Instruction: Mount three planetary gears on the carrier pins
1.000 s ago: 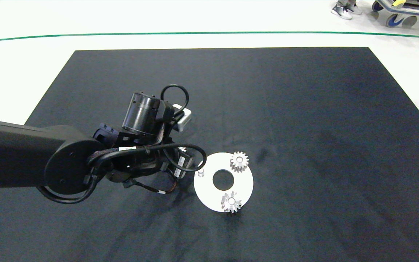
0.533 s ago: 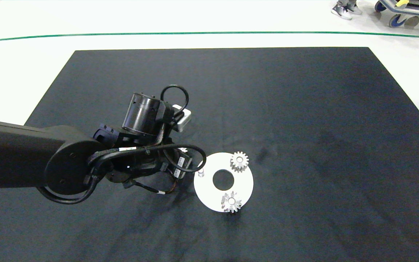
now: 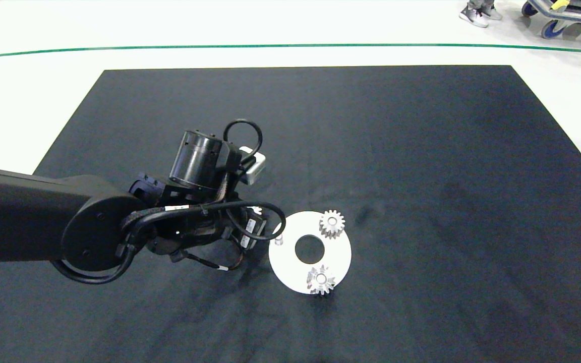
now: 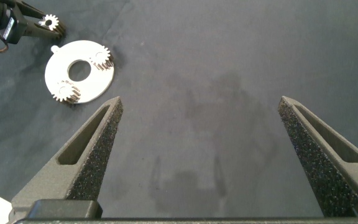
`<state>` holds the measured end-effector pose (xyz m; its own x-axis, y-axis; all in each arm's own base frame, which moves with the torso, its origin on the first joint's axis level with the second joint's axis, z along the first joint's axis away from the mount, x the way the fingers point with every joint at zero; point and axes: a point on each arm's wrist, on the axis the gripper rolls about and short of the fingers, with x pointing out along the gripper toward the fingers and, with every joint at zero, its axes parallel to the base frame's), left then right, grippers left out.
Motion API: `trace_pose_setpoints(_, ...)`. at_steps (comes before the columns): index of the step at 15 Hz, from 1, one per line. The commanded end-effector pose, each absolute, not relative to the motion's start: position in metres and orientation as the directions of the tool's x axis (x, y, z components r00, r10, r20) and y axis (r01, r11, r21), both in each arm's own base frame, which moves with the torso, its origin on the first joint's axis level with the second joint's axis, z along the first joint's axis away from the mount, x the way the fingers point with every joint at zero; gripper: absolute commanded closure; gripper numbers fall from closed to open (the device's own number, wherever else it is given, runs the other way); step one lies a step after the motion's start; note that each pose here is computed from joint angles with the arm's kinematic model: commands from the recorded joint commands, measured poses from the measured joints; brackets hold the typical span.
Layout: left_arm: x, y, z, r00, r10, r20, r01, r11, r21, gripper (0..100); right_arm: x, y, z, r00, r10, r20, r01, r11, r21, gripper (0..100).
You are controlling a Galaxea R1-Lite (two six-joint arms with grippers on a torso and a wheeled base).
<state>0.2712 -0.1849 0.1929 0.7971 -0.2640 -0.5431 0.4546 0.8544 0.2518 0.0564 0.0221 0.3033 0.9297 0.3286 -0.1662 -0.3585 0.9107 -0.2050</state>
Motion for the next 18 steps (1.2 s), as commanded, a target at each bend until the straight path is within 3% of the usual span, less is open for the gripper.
trace_pose_setpoints(1, 0.271, -0.184, 0.191, 0.794, -0.259, -0.55, 0.456, 0.852, 0.258, 73, 0.056, 0.022, 0.303, 0.929, 0.329, -0.168, -0.359, 0.91, -0.207, 0)
trace_pose_setpoints(9, 0.25, -0.162, 0.233, 0.855, -0.279, -0.437, 0.423, 0.863, 0.276, 75, 0.056, 0.022, 0.303, 0.929, 0.328, -0.169, -0.359, 0.91, -0.207, 0)
trace_pose_setpoints(12, 0.224, -0.166, 0.237, 0.833, -0.333, -0.441, 0.483, 0.827, 0.287, 75, 0.056, 0.022, 0.303, 0.929, 0.328, -0.169, -0.359, 0.91, -0.207, 0)
trace_pose_setpoints(15, 0.197, -0.181, 0.235, 0.783, -0.409, -0.469, 0.574, 0.765, 0.291, 75, 0.057, 0.022, 0.303, 0.93, 0.327, -0.169, -0.358, 0.91, -0.207, 0)
trace_pose_setpoints(18, 0.189, -0.195, 0.227, 0.751, -0.443, -0.489, 0.621, 0.727, 0.295, 75, 0.056, 0.022, 0.303, 0.93, 0.327, -0.168, -0.358, 0.911, -0.207, 0)
